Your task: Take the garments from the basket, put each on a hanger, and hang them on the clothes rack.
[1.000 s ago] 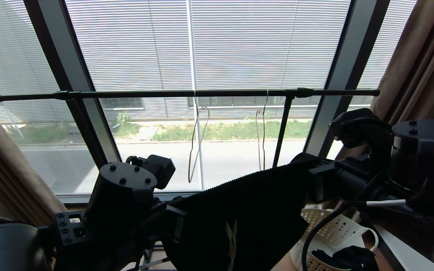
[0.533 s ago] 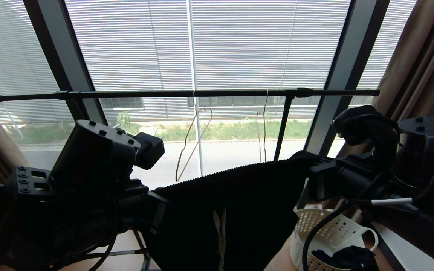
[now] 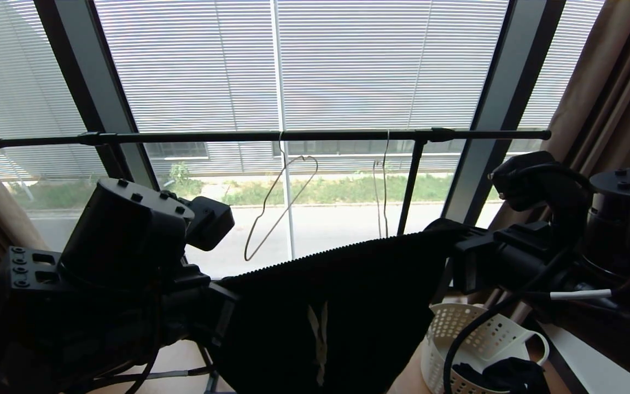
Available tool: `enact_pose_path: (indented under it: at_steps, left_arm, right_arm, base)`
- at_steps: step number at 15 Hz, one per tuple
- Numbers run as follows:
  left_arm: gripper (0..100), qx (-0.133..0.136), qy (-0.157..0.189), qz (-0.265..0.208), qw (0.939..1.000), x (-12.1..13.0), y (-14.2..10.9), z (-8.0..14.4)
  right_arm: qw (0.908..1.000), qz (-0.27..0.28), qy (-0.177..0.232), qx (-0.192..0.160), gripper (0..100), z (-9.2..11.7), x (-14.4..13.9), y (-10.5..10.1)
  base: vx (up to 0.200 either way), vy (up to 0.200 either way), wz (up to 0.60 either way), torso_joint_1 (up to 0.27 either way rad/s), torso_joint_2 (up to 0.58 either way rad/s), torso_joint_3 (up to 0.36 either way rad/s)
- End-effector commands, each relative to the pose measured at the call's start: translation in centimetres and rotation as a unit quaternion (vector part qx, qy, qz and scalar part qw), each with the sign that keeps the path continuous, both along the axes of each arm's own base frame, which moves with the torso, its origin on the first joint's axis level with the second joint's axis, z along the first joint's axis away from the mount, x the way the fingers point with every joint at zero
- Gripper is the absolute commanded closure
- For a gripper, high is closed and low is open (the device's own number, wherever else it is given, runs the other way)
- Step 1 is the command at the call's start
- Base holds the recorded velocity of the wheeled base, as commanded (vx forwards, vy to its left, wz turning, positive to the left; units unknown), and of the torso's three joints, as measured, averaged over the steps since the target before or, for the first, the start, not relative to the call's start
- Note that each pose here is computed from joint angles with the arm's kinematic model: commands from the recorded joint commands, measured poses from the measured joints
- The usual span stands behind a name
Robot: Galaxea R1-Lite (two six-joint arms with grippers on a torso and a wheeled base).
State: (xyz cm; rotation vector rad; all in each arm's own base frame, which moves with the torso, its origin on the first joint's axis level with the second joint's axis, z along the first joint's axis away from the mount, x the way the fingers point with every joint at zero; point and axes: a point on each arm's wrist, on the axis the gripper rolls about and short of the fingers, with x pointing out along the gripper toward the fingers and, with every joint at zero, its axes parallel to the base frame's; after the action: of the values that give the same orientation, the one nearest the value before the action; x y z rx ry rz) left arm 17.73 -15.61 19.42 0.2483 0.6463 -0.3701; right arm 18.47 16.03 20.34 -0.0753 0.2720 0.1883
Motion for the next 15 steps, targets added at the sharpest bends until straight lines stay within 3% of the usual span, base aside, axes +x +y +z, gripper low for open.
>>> enact_pose_path:
  at_steps: [1, 10, 12, 15]
  left_arm:
    - [100, -0.012, -0.014, -0.001, 0.9998, -0.3, 0.3, -0.5]
    - [100, -0.023, -0.033, 0.004, 0.9992, -0.1, 0.6, -0.5]
    - [100, -0.031, -0.038, 0.009, 0.9988, 0.0, 0.7, -0.1]
    - [100, -0.048, -0.057, 0.014, 0.9971, 0.8, 0.4, 1.4]
  right_arm:
    - [1.0, 0.001, -0.001, 0.001, 100, 0.0, 0.0, 0.0]
    - [1.0, 0.0, 0.001, -0.002, 100, -0.1, -0.2, -0.2]
    - [0.9999, 0.002, 0.006, -0.01, 100, -0.5, -0.7, -0.5]
    - [0.9984, 0.024, 0.001, -0.052, 100, -0.9, -2.7, -2.0]
  base:
    - [0.0, 0.0, 0.0, 0.0, 0.0, 0.0]
    - [0.0, 0.0, 0.0, 0.0, 0.0, 0.0]
    - [0.0, 0.0, 0.0, 0.0, 0.0, 0.0]
    - [0.0, 0.0, 0.0, 0.0, 0.0, 0.0]
